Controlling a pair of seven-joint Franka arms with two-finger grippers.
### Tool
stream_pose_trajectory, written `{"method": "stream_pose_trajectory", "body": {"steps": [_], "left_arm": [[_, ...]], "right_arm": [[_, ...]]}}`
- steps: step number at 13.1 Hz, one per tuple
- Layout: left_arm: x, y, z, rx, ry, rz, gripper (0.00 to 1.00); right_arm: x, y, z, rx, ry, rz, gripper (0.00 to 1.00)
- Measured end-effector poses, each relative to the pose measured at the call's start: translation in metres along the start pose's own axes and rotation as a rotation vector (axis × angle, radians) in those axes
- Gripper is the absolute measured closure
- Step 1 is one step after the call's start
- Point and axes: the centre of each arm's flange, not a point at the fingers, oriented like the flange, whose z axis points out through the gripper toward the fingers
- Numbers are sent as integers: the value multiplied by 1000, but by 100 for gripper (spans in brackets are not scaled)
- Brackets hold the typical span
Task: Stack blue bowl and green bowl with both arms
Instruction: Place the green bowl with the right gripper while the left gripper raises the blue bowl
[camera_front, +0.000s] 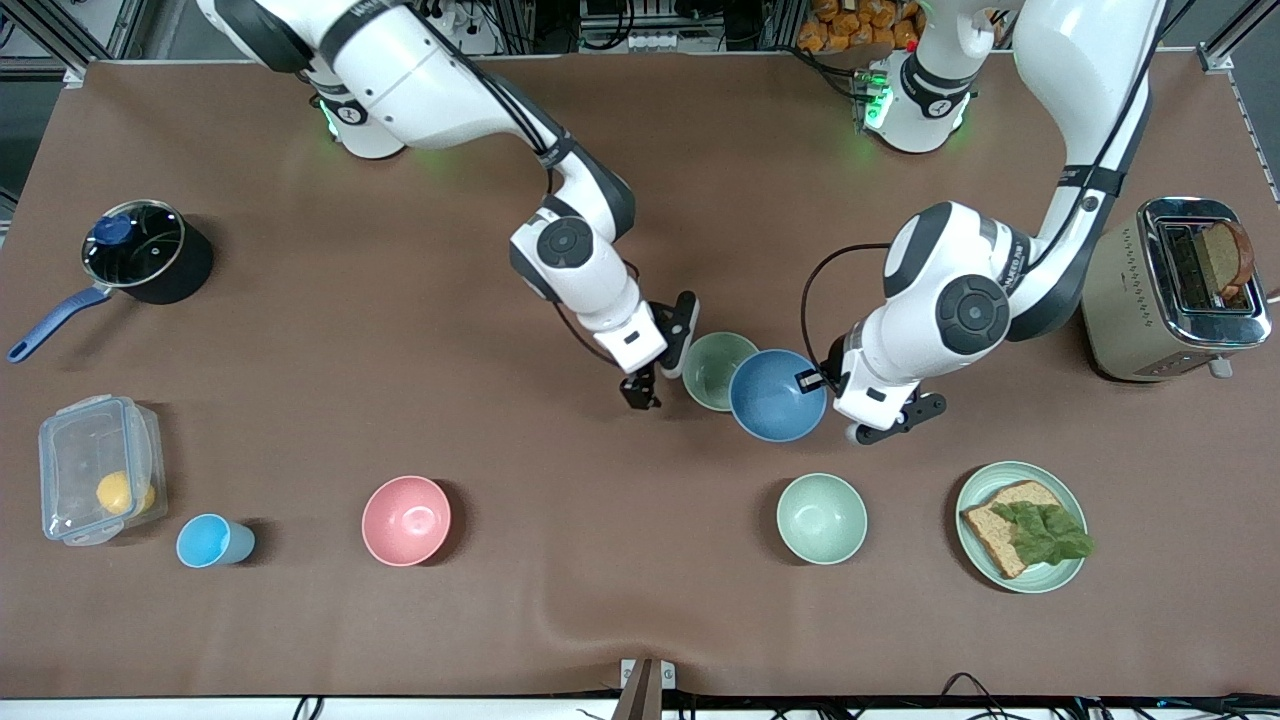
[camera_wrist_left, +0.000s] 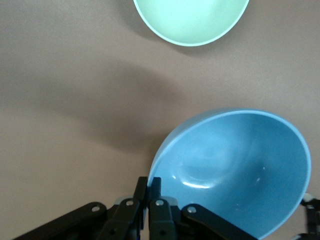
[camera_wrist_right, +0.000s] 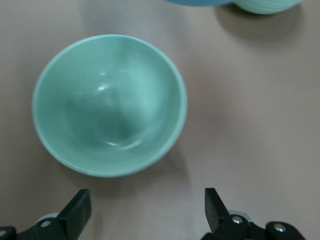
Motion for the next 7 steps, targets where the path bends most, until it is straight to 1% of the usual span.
{"method": "stream_pose_trajectory", "body": {"steps": [4,7], "left_arm": [[-1,2,10,7,-14,3,95],[-6,11,21,8,-22,-8,95]], "right_arm": [[1,-3,1,1,-1,6,0],[-5,-5,8,9,-14,10,0]]}}
